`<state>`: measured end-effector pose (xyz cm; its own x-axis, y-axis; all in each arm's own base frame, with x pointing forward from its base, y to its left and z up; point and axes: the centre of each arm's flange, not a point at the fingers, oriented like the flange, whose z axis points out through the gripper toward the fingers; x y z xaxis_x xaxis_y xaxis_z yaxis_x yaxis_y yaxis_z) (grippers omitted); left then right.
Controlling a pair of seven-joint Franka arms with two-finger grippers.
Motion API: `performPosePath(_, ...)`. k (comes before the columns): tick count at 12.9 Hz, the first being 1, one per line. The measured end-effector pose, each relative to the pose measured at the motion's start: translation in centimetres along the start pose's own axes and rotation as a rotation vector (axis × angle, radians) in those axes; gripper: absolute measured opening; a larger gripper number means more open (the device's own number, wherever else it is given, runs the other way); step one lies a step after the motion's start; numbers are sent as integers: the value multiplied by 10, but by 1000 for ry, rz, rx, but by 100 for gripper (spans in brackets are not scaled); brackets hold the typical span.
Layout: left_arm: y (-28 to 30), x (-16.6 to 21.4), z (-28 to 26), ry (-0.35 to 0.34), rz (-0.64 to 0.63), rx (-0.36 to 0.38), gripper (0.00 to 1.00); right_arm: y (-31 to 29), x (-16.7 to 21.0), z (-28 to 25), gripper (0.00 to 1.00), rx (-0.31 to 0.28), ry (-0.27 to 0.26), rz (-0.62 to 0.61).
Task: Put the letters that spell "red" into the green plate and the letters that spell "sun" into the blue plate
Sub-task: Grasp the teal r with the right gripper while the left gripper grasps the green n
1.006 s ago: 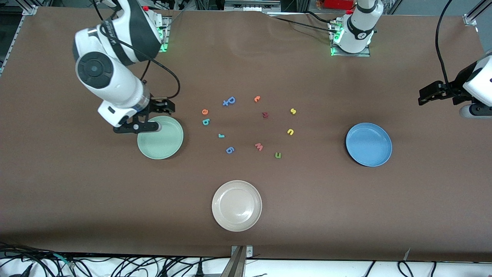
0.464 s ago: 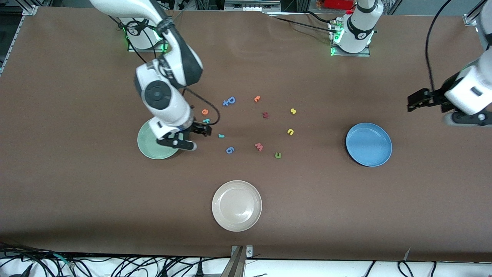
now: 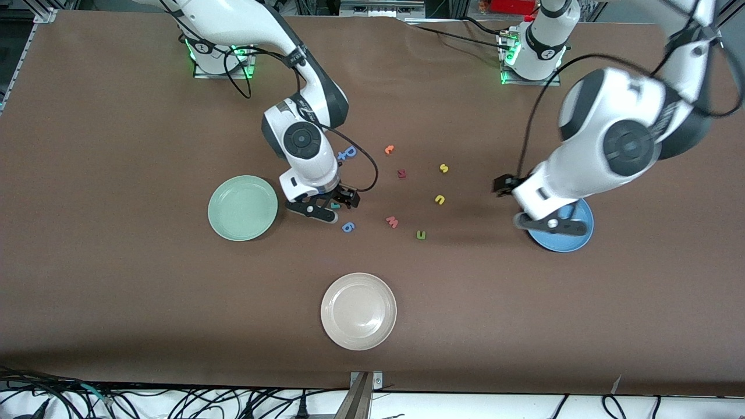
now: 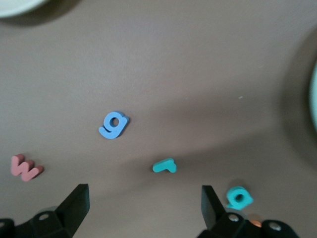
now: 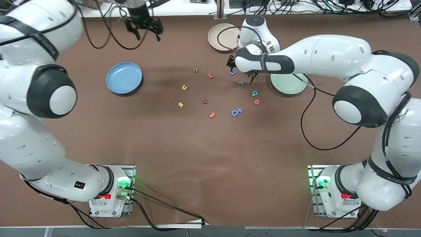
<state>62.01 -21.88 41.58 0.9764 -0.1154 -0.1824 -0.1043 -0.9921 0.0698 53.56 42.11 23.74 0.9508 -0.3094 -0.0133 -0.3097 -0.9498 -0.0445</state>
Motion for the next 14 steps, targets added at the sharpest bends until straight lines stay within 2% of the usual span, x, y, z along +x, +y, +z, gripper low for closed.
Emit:
performPosePath(4, 50, 24, 73, 29, 7, -7, 100, 4, -3, 44, 99, -28, -10, 1)
performPosePath(7, 84, 35, 112, 92, -43, -19, 100, 7, 1, 48, 95, -33, -7, 5)
performPosePath(8, 96, 36, 122, 108, -62, -24, 100, 8, 1, 49, 88, -35, -8, 5)
performPosePath(13, 126, 47, 181, 191, -121, -54, 100, 10, 0, 57, 80, -45, -13, 6)
performPosePath(14, 125, 52, 194, 211, -125, -61, 100, 10, 0, 57, 73, -45, -13, 6)
